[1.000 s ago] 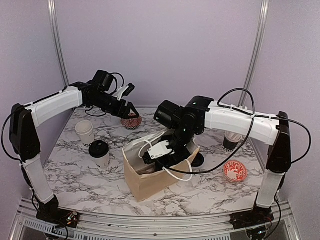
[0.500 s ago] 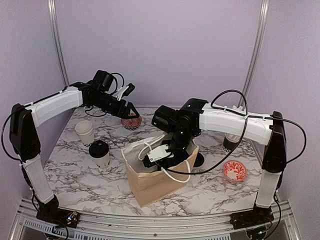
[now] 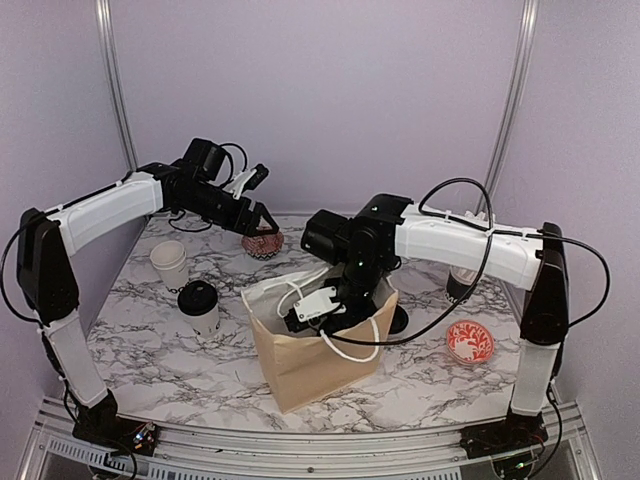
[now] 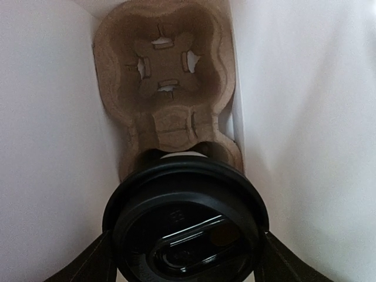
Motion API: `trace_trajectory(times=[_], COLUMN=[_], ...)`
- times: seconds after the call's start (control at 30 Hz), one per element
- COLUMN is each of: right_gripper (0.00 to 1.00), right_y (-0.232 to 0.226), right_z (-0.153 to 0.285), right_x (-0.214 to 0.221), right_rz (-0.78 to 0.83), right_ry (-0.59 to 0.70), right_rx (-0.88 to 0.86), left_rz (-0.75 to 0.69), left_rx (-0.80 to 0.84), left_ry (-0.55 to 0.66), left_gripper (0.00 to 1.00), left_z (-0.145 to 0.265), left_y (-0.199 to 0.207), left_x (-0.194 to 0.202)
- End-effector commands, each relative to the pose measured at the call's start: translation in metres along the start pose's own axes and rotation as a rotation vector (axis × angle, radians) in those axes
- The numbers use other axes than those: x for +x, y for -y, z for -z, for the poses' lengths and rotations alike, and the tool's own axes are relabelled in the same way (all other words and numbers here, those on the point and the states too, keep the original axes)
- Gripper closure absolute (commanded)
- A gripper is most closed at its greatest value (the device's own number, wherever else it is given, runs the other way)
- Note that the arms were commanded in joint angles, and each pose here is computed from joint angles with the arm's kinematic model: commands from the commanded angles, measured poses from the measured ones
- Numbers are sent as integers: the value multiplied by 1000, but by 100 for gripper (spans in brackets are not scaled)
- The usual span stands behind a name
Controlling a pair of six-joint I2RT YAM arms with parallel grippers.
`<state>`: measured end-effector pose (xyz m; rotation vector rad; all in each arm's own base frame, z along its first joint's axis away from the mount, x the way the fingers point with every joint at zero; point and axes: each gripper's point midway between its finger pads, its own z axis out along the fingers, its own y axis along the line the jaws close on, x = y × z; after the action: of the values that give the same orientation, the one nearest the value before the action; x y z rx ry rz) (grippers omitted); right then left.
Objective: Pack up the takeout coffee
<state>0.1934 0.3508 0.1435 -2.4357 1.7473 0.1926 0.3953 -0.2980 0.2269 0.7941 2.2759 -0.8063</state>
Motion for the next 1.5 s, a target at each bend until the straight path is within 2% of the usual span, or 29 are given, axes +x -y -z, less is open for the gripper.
trace_trajectory(times=[0.0,0.2,0.4,0.53,0.73,1.03,1.47], right_gripper=[21,9,9,9,12,14,17], right_y=[-1,-1,4,9,27,25,24], right_z=[35,64,87,108,116,127,149], right_x=[-4,-9,-12,-16,-7,-5,-33], right_rz=[3,19,39,60,-6,43,80], right_ry=[34,96,137,170,203,311,437], right_rx=[18,73,129,186,204,167,143], left_rz=[-50,-100,-210,-187,-34,56,84], left_rx=[18,53,88,-22,-345,-575,-648], left_ry=[72,151,215,203,11,-324,-460], left_gripper=[19,18,16,16,17,17,18], left_z=[36,80,127,144,139,121,112], left_y=[20,53,102,97,32,-21,-40], left_x=[-18,-32,-26,-16,35,116,155])
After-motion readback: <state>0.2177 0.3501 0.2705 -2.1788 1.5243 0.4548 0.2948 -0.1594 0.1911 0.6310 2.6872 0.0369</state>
